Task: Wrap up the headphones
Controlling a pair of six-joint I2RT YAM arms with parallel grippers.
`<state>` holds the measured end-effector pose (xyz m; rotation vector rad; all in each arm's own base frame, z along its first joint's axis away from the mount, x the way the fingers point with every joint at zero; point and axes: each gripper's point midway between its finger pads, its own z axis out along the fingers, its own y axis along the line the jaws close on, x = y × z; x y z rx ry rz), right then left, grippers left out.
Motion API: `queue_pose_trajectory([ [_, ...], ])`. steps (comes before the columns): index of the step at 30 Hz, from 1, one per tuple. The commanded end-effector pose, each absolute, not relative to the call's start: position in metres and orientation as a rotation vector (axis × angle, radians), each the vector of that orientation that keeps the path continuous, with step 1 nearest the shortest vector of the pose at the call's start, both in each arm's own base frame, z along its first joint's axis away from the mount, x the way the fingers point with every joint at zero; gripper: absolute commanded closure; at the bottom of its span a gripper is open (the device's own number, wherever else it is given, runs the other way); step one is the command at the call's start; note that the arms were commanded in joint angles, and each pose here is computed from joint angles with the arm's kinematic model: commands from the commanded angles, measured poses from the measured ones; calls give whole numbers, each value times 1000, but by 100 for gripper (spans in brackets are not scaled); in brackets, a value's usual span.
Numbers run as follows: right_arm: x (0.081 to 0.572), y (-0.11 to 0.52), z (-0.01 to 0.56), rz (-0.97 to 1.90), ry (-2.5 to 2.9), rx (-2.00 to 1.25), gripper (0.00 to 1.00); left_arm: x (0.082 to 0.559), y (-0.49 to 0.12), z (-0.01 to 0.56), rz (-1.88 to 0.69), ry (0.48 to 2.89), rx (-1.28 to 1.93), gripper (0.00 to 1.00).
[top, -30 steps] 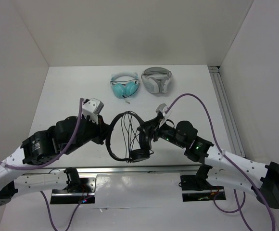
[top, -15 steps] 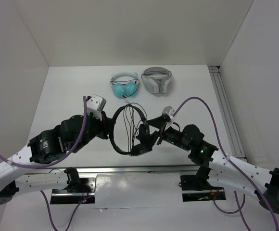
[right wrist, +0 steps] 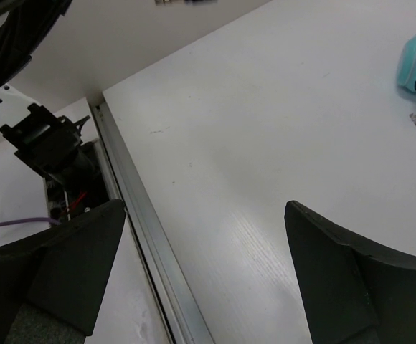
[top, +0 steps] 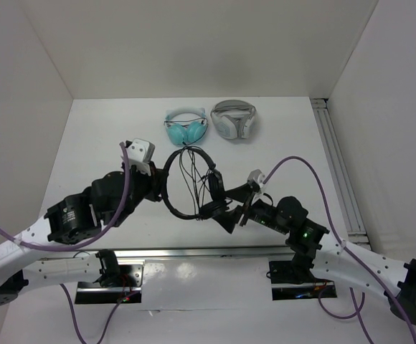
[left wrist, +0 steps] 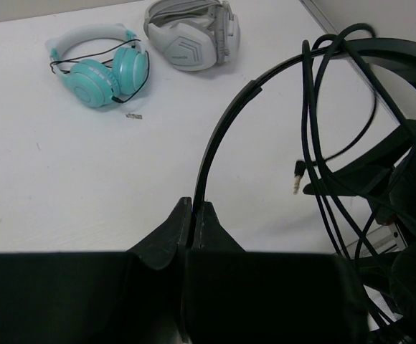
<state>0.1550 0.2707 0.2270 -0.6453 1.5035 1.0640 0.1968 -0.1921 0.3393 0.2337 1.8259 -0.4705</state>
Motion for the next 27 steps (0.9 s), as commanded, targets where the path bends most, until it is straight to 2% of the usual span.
queue_pose_trajectory([
  [1,159,259,214,1029,1537,-577,1,206,-188,373,-496,1729,131,100],
  [10,149,230,194,1031,1575,-470,1,218,-175,337,-371,1743,49,100],
  [21,154,190,242,986,1554,-242,1,220,-148,273,-277,1820,-223,100],
  [27,173,175,250,879,1664,-85,1,226,-152,241,-272,1905,-237,100],
])
